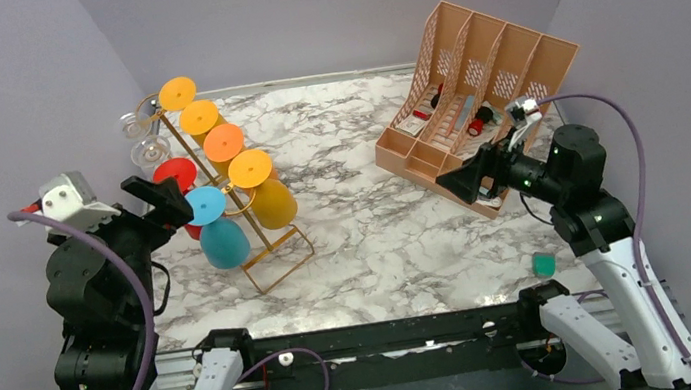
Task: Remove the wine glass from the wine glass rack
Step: Adjust the wine rack at the center of the board.
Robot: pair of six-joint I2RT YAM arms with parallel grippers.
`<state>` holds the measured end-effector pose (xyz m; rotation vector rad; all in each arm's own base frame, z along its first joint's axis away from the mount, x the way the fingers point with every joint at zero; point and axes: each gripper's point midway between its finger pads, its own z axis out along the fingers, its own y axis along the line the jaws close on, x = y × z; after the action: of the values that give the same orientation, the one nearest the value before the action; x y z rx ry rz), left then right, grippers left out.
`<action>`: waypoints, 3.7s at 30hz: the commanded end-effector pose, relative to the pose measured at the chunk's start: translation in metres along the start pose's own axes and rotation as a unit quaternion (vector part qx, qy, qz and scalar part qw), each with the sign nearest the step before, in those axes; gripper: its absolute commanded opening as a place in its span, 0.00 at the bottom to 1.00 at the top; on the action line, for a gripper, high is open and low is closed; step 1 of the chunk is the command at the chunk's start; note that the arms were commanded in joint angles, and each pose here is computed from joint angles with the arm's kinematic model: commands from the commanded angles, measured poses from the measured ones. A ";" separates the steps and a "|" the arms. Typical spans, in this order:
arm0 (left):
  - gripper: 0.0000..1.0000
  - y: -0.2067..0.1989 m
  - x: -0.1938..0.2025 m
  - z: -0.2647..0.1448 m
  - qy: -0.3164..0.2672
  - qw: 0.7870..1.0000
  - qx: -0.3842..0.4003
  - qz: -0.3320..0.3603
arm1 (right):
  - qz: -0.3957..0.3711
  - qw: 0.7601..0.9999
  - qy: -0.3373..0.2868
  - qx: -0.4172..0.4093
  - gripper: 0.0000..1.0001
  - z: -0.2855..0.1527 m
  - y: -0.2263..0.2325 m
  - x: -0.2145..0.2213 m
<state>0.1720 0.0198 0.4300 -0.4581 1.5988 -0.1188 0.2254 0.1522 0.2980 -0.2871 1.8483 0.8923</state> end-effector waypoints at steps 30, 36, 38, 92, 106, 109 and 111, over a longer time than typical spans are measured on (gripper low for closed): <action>0.86 0.056 0.211 -0.070 0.266 0.934 -0.112 -0.211 | 0.180 0.955 0.203 -0.117 0.99 0.034 -0.006 0.126; 0.72 0.040 0.267 -0.080 0.349 0.905 -0.058 -0.236 | 0.190 0.955 0.205 -0.103 0.99 0.036 -0.013 0.133; 0.71 0.042 0.269 -0.079 0.347 0.908 -0.057 -0.229 | 0.190 0.955 0.205 -0.102 0.99 0.037 -0.013 0.133; 0.87 0.039 0.119 -0.058 0.170 0.979 -0.095 -0.067 | 0.166 0.947 0.190 -0.200 0.94 0.222 0.143 0.272; 0.87 0.036 0.116 -0.059 0.167 0.981 -0.084 -0.060 | 0.195 0.968 0.105 -0.122 0.91 0.271 0.129 0.277; 0.87 0.035 0.116 -0.058 0.170 0.980 -0.081 -0.058 | 0.195 0.970 0.093 -0.110 0.90 0.282 0.126 0.268; 0.87 0.032 0.110 -0.060 0.164 0.982 -0.076 -0.054 | 0.190 0.973 0.086 -0.098 0.90 0.289 0.121 0.263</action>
<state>0.1034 -0.0037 0.3052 -0.7089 1.9506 -0.1771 0.2022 0.4860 0.0604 -0.2372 2.0641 1.4524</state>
